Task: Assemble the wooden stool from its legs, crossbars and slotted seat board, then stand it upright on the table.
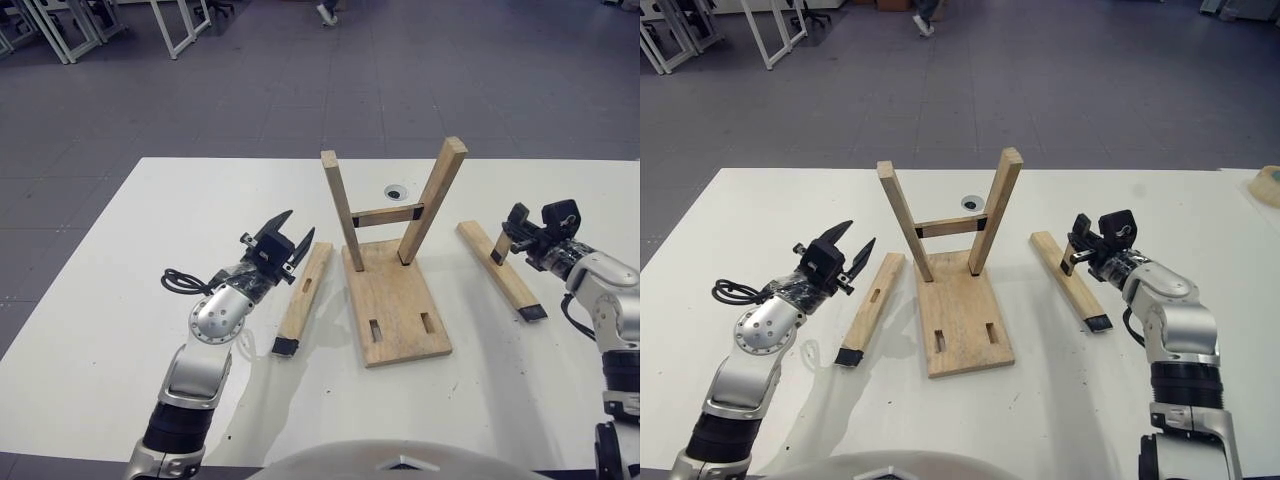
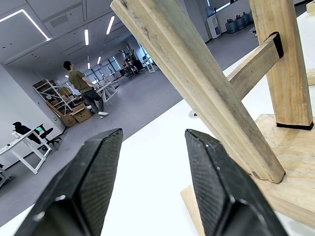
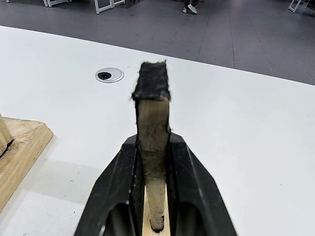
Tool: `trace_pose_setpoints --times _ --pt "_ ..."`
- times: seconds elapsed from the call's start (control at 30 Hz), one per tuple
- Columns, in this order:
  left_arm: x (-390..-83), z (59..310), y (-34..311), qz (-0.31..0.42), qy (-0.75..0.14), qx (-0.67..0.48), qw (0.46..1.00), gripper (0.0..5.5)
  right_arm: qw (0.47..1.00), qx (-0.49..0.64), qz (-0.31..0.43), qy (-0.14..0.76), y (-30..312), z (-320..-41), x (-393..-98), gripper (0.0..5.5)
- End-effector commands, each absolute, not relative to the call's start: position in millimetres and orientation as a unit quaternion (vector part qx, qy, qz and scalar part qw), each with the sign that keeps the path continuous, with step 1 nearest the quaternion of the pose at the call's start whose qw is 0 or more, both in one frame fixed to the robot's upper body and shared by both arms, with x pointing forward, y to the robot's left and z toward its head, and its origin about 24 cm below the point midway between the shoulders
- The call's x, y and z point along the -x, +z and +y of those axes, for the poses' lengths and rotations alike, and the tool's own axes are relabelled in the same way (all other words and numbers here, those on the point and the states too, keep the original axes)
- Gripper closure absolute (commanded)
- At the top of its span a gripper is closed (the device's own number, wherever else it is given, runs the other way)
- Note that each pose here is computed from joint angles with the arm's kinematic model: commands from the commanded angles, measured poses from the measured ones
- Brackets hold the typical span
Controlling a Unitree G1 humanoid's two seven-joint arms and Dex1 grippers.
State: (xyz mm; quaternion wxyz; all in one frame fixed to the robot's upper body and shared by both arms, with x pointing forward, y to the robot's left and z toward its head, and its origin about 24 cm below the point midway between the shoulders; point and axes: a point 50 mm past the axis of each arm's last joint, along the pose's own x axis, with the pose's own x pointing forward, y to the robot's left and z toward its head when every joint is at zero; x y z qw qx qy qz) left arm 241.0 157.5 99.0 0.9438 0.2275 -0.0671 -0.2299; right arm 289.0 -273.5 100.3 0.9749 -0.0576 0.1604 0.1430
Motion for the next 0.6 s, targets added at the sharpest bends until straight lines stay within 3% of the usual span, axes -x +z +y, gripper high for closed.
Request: trace_pose_setpoints --times 0.03,0.13,0.33,0.47,0.6 --pt "-241.5 159.7 95.5 -0.059 -0.225 -0.232 0.944 3.18 0.976 0.034 0.167 0.135 100.3 -276.3 -290.6 5.1" --pt "-241.4 161.3 94.7 -0.056 -0.223 -0.232 0.945 3.18 0.98 0.037 0.143 0.133 114.2 -276.3 -294.1 5.1" --pt "-241.5 163.6 93.5 -0.051 -0.218 -0.234 0.946 3.18 0.991 0.031 0.029 0.124 187.2 -265.1 -309.3 3.8" --pt "-240.1 163.2 90.9 -0.048 -0.217 -0.234 0.947 3.18 0.991 0.017 -0.066 0.113 241.2 -248.4 -332.5 3.8" --pt "-242.2 162.7 92.0 -0.049 -0.218 -0.235 0.946 3.18 0.992 0.015 -0.057 0.11 226.2 -244.7 -356.5 3.8"
